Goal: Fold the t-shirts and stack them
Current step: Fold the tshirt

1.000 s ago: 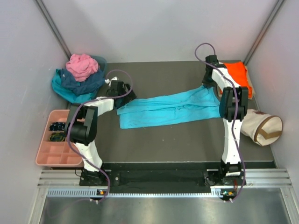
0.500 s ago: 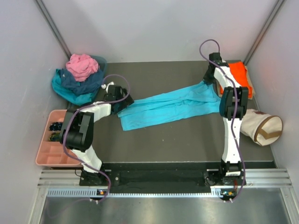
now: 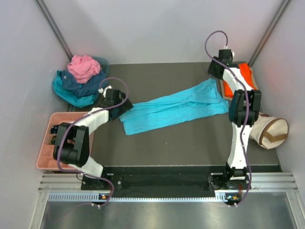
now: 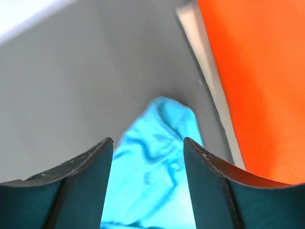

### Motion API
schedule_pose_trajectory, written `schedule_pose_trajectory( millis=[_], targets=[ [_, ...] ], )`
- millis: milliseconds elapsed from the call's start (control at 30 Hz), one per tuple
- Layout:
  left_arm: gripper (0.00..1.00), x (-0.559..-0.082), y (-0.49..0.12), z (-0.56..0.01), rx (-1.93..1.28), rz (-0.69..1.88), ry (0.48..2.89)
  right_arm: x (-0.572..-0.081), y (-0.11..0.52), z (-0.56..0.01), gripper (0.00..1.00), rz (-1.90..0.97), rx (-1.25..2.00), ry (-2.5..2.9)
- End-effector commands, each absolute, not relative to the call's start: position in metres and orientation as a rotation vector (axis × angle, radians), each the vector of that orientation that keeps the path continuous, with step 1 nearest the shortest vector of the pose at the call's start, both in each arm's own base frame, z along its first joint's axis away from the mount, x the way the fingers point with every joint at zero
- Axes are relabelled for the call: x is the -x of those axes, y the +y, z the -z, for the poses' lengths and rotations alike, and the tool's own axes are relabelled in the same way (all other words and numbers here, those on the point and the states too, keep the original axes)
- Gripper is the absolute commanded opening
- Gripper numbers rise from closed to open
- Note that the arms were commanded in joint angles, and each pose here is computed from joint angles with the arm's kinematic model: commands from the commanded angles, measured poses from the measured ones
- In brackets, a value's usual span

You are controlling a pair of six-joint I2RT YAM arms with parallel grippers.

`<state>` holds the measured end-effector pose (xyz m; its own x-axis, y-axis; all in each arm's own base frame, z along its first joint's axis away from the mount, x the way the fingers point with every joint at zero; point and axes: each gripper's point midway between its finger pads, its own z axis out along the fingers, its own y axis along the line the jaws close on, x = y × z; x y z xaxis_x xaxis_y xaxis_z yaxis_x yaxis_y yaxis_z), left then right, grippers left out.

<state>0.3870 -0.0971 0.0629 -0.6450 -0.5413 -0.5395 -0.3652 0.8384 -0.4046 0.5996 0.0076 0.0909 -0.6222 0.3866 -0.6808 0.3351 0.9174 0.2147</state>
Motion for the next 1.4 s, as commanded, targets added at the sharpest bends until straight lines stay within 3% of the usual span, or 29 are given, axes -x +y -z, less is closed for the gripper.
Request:
schedule_pose_trajectory(
  millis=[0,200,300,567,933,1367],
  targets=[
    [0.99,-0.393,-0.087,-0.12,0.633,0.333,2.213,-0.615,0.013,-0.216,0.63,-0.209,-0.386,1.998],
    [0.99,-0.401,-0.079,-0.166,0.599,0.312,2.105,-0.589,0.061,-0.252,0.64,-0.374,-0.296,1.979],
    [0.99,-0.407,-0.071,-0.176,0.6,0.274,2.054,-0.563,0.093,-0.241,0.65,-0.438,-0.3,2.037],
    [0.99,-0.419,-0.062,-0.178,0.598,0.211,2.018,-0.422,0.213,-0.193,0.65,-0.691,-0.227,2.176],
    [0.99,-0.416,-0.055,-0.169,0.605,0.225,2.026,-0.278,0.298,-0.14,0.63,-0.863,-0.301,2.268],
    [0.99,-0.402,-0.066,-0.2,0.587,0.344,1.975,-0.248,0.423,-0.081,0.62,-0.97,-0.363,2.345]
  ],
)
